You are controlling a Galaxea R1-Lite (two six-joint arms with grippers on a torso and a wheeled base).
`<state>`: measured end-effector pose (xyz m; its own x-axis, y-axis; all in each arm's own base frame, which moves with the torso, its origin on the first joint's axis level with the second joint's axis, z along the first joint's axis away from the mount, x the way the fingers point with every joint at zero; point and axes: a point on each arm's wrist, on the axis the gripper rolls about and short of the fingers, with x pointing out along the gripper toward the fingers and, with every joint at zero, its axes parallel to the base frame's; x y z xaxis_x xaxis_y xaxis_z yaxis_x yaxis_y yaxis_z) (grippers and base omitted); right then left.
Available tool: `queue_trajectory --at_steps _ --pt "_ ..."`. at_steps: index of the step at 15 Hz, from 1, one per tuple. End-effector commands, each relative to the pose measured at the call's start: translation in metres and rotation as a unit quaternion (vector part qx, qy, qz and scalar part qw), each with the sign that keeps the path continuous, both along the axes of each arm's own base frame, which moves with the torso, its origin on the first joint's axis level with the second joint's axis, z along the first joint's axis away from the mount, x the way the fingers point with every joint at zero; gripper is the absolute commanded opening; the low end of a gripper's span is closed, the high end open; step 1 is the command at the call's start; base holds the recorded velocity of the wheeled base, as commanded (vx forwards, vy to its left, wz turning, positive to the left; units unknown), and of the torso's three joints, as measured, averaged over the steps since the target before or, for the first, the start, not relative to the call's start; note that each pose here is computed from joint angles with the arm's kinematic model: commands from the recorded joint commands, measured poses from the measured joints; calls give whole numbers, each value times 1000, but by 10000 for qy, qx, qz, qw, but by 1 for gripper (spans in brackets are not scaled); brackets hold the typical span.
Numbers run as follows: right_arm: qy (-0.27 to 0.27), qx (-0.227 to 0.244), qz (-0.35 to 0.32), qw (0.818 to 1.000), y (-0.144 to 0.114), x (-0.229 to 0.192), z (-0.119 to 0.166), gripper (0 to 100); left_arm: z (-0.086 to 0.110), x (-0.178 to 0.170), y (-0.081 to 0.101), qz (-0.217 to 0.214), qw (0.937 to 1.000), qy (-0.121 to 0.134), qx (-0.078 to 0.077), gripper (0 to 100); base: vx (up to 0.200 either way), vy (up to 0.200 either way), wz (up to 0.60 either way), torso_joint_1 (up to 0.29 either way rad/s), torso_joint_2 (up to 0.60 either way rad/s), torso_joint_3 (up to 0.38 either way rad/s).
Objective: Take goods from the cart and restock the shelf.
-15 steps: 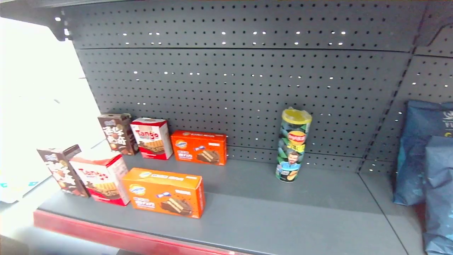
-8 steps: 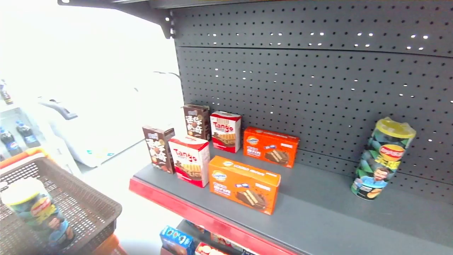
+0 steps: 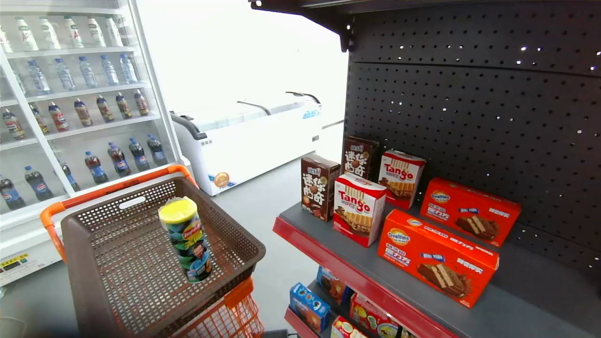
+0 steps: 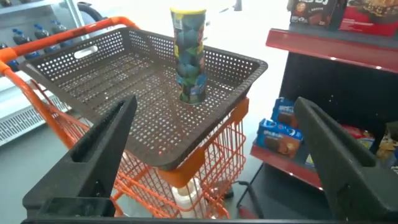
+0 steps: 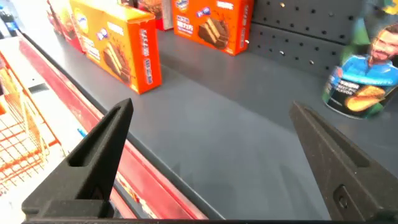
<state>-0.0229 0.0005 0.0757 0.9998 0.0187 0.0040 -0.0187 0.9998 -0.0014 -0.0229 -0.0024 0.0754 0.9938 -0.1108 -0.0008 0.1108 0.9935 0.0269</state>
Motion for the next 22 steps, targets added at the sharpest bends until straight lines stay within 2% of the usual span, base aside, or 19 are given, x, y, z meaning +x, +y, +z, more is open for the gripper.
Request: queue_trajectory --at_steps 1,5,6,7,8,9,10,11,12,13,14,16,17,18,19,21,22 --pt "5 -1 6 10000 0 0 0 100 0 0 0 3 10000 -5 3 100 0 0 0 0 0 0" --pt "5 -1 6 10000 0 0 0 100 2 0 0 19 10000 -62 41 100 0 0 0 0 0 0" --pt "5 -1 6 10000 0 0 0 100 17 -5 0 -33 9994 -333 57 100 0 0 0 0 0 0" --pt "5 -1 6 10000 0 0 0 100 42 -8 0 -102 9993 -356 56 100 0 0 0 0 0 0" --pt "5 -1 6 10000 0 0 0 100 42 -8 0 -102 9993 -356 56 100 0 0 0 0 0 0" --pt "5 -1 6 10000 0 0 0 100 69 1 0 -128 9999 58 56 100 0 0 0 0 0 0" --pt "5 -1 6 10000 0 0 0 100 82 13 0 -191 9992 356 59 100 0 0 0 0 0 0" --pt "5 -1 6 10000 0 0 0 100 89 32 -1 -254 9966 785 69 100 0 0 0 0 0 0" --pt "5 -1 6 10000 0 0 0 100 91 41 -1 -261 9949 977 67 100 0 0 0 0 0 0" --pt "5 -1 6 10000 0 0 0 100 92 57 -1 -207 9914 1291 56 100 0 0 0 0 0 0" --pt "5 6 6 10000 0 0 0 100 94 68 -2 -184 9896 1428 60 100 0 0 0 0 0 0" --pt "5 6 6 10000 0 0 0 100 97 92 1 221 9876 1549 85 100 0 0 0 0 0 0" --pt "5 -1 6 10000 0 0 0 100 96 108 6 495 9832 1754 67 100 0 0 0 0 0 0" --pt "5 -1 6 10000 0 0 0 100 95 115 8 575 9809 1857 94 100 0 0 0 0 0 0" --pt "5 -1 6 10000 0 0 0 100 96 130 10 569 9763 2078 190 100 0 0 0 0 0 0" --pt "5 6 6 10000 0 0 0 100 94 145 10 488 9722 2275 252 100 0 0 0 0 0 0" --pt "5 -1 6 10000 0 0 0 100 89 159 8 368 9700 2379 344 100 0 0 0 0 0 0"
